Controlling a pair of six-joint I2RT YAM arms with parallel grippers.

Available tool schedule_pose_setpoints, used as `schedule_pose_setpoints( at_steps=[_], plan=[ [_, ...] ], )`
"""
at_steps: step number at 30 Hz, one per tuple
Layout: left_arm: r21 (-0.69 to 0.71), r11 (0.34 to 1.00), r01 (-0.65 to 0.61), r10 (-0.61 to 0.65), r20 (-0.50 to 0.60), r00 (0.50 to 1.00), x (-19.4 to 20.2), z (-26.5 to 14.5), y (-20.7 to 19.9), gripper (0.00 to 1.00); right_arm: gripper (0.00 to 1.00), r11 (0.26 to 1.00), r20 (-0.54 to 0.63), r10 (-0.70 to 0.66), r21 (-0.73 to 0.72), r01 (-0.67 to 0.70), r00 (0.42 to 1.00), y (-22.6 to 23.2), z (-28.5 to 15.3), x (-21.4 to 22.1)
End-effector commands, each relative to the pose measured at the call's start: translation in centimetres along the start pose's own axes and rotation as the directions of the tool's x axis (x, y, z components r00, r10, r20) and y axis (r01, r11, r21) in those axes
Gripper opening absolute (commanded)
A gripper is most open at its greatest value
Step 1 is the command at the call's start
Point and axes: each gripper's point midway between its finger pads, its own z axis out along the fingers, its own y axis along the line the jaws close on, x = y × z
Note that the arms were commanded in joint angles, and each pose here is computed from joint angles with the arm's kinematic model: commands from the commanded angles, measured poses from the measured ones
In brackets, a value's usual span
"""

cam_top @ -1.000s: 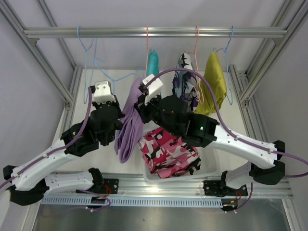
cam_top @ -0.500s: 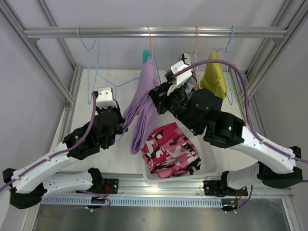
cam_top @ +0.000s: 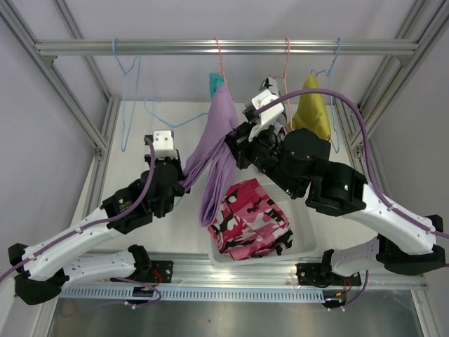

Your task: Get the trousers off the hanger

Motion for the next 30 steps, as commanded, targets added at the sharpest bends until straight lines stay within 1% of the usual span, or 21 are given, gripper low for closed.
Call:
schedule_pose_setpoints(
  at_steps=[1,5,15,21,25,30],
  plan=[
    [0.001,0.998,-0.067,0.067,-0.009,0.998,0.7,0.5,-0.1,0.01,0.0,0.989,0.27,0.139,0.012,-0.147,0.953,-3.4,-5.2,-10.0],
    [0.013,0.997,-0.072,0.072,-0.017,0.997,1.1,0.6,-0.4,0.01,0.0,0.989,0.284,0.14,0.016,-0.15,0.949,-4.2,-6.4,-10.7],
    [0.012,0.996,-0.086,0.086,-0.038,0.996,3.7,1.1,-0.7,0.01,0.0,0.989,0.31,0.127,0.033,-0.144,0.942,-5.5,-8.1,-11.9],
    [-0.006,0.995,-0.097,0.097,-0.044,0.994,4.2,1.2,-0.5,0.01,0.0,0.989,0.298,0.127,0.04,-0.145,0.946,-6.3,-9.3,-11.5],
    [-0.023,0.995,-0.102,0.101,-0.036,0.994,3.3,1.1,0.0,0.01,0.0,0.989,0.241,0.112,0.064,-0.131,0.964,-6.8,-9.6,-8.0],
    [-0.038,0.997,-0.074,0.074,0.0,0.997,1.0,0.2,1.4,0.01,0.0,0.985,0.183,0.126,0.098,-0.145,0.975,-8.0,-10.9,-3.2]
  ],
)
